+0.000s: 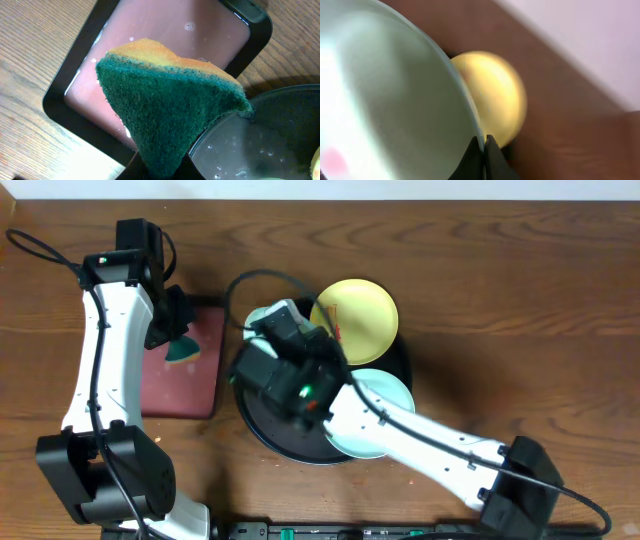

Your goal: Clean dirty plates on tray and stack at the side

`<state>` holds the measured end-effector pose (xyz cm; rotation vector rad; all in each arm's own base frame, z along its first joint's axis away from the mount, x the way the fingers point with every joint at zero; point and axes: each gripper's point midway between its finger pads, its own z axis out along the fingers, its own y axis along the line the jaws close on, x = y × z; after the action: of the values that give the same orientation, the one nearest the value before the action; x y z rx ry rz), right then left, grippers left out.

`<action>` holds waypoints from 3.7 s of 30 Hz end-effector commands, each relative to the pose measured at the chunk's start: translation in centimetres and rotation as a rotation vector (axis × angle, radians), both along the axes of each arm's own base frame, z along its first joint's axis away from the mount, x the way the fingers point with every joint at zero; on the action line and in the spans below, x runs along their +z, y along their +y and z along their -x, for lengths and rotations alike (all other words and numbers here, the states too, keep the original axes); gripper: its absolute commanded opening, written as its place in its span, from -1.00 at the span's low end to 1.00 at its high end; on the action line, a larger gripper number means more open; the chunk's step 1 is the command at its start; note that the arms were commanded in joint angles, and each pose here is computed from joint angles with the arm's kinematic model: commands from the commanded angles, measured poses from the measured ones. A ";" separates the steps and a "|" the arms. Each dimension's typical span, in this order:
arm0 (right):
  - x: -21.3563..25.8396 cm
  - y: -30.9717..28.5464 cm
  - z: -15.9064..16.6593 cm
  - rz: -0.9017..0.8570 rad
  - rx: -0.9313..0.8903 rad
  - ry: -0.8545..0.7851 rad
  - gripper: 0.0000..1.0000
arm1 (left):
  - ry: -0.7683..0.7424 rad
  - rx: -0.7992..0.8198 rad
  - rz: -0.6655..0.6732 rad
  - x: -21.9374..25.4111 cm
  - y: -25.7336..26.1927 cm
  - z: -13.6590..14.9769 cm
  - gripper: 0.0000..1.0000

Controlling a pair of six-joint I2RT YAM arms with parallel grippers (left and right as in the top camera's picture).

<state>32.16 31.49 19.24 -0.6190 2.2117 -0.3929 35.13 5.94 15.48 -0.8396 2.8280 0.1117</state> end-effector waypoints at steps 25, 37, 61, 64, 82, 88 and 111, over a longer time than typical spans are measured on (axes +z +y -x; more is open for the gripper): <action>1.3 -29.0 -4.8 -0.688 -0.561 0.525 -0.97 | -0.037 -0.163 -0.010 0.4 -4.6 -1.1 -0.85; -7.3 -36.7 -1.5 -0.596 -0.790 0.587 -0.98 | -0.076 -0.176 -0.011 0.6 -5.2 -2.1 -0.85; -14.7 -36.2 0.5 -0.595 -0.794 0.608 -0.74 | -0.087 -0.177 -0.012 0.7 -5.2 -2.3 -0.85; -12.3 -35.2 -0.2 -0.657 -0.760 0.630 -0.71 | -0.101 -0.182 -0.014 0.8 -5.2 -2.7 -0.85; -11.0 -20.4 4.5 -0.623 -0.317 0.918 -0.14 | -0.119 -0.265 -0.035 1.0 -5.3 -3.4 -0.85; -13.5 -19.0 6.9 -0.572 -0.302 0.971 -0.12 | -0.120 -0.265 -0.035 1.0 -5.3 -3.4 -0.85; -15.9 -16.1 8.0 -0.581 -0.299 0.949 -0.97 | -0.119 -0.265 -0.035 1.0 -5.3 -3.4 -0.85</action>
<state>23.88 14.17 2.64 -0.1085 3.1451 0.5053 38.64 0.70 16.20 -0.4693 2.7859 0.0675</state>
